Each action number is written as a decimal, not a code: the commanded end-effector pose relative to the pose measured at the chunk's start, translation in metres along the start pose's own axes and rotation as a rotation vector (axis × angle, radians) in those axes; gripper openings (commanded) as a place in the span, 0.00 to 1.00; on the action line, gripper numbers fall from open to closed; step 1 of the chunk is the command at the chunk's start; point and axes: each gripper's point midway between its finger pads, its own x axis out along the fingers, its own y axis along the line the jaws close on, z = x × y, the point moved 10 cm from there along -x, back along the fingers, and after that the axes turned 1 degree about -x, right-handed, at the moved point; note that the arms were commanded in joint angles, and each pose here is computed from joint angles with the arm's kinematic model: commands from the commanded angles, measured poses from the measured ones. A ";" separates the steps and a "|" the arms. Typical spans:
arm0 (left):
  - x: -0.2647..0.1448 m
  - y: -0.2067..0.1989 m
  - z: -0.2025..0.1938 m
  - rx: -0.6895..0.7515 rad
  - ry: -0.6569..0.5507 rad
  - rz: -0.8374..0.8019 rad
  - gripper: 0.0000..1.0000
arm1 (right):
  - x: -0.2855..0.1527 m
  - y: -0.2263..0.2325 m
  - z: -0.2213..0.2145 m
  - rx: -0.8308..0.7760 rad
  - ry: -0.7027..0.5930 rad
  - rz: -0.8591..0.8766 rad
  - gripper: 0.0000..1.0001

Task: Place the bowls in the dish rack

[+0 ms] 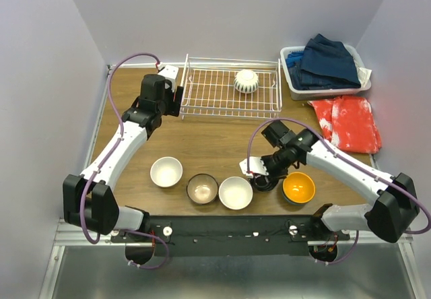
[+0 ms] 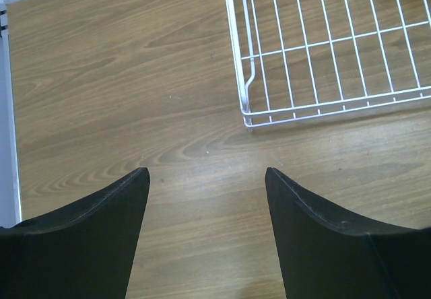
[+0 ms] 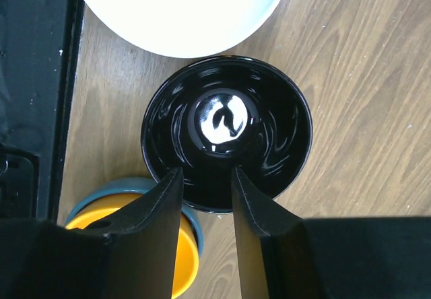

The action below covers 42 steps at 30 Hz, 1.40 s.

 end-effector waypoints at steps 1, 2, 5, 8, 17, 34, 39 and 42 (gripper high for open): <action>-0.005 0.001 0.000 0.014 -0.018 0.022 0.79 | 0.001 0.006 0.006 0.040 0.029 0.012 0.42; -0.006 0.001 0.001 0.011 -0.020 0.020 0.79 | 0.001 0.006 0.010 0.049 0.019 0.013 0.43; -0.009 -0.005 0.002 0.031 -0.014 0.032 0.81 | -0.005 -0.009 0.025 0.155 -0.038 -0.045 0.43; -0.014 -0.016 -0.001 0.077 -0.025 0.047 0.87 | -0.013 -0.018 0.037 0.216 -0.091 -0.085 0.43; -0.027 -0.008 -0.010 0.171 -0.011 0.051 0.92 | -0.019 -0.026 0.052 0.152 -0.124 -0.087 0.47; -0.056 0.086 0.007 -0.147 0.025 0.219 0.92 | 0.022 0.034 0.103 -0.071 -0.101 0.098 0.56; -0.068 0.094 0.004 -0.169 0.002 0.248 0.92 | 0.042 0.044 0.105 -0.103 -0.064 0.108 0.55; -0.074 0.095 0.002 -0.167 -0.008 0.248 0.92 | 0.051 0.046 0.108 -0.127 -0.052 0.099 0.55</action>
